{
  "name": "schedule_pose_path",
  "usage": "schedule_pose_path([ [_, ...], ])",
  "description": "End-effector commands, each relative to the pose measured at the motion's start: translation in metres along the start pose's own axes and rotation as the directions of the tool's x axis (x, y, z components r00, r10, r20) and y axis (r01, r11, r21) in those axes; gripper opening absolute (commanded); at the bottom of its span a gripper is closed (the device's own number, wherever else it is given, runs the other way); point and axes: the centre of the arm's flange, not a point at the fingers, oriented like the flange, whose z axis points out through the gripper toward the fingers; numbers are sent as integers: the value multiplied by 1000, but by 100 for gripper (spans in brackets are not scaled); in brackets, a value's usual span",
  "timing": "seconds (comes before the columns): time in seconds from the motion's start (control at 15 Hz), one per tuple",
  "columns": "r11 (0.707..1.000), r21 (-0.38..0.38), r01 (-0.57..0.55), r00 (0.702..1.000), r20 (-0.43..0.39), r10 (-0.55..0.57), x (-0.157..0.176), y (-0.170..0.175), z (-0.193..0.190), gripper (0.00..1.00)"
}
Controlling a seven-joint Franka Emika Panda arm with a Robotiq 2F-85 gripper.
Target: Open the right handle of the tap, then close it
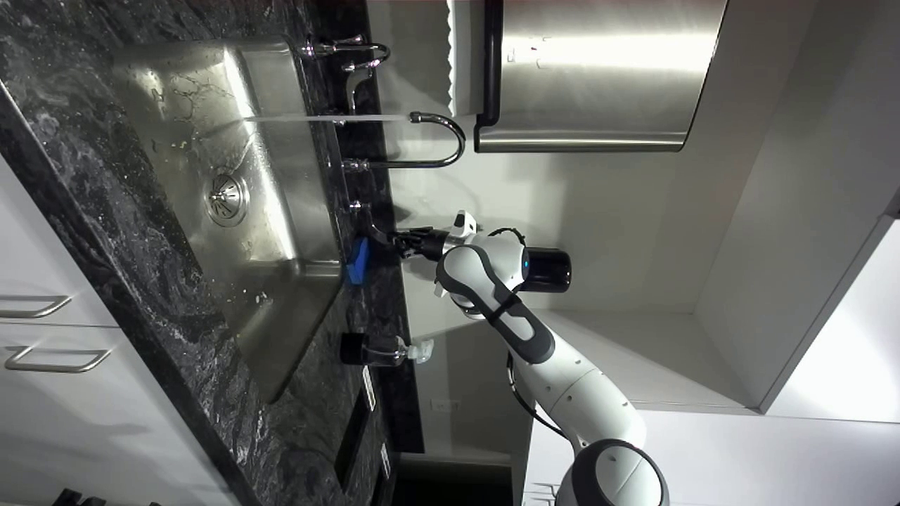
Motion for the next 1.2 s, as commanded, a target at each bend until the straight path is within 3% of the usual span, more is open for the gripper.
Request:
schedule_pose_path([
  [0.0,998,57,-33,999,38,31,-10,-2,5,2],
  [1.13,997,34,-62,998,30,61,-10,2,4,2],
])
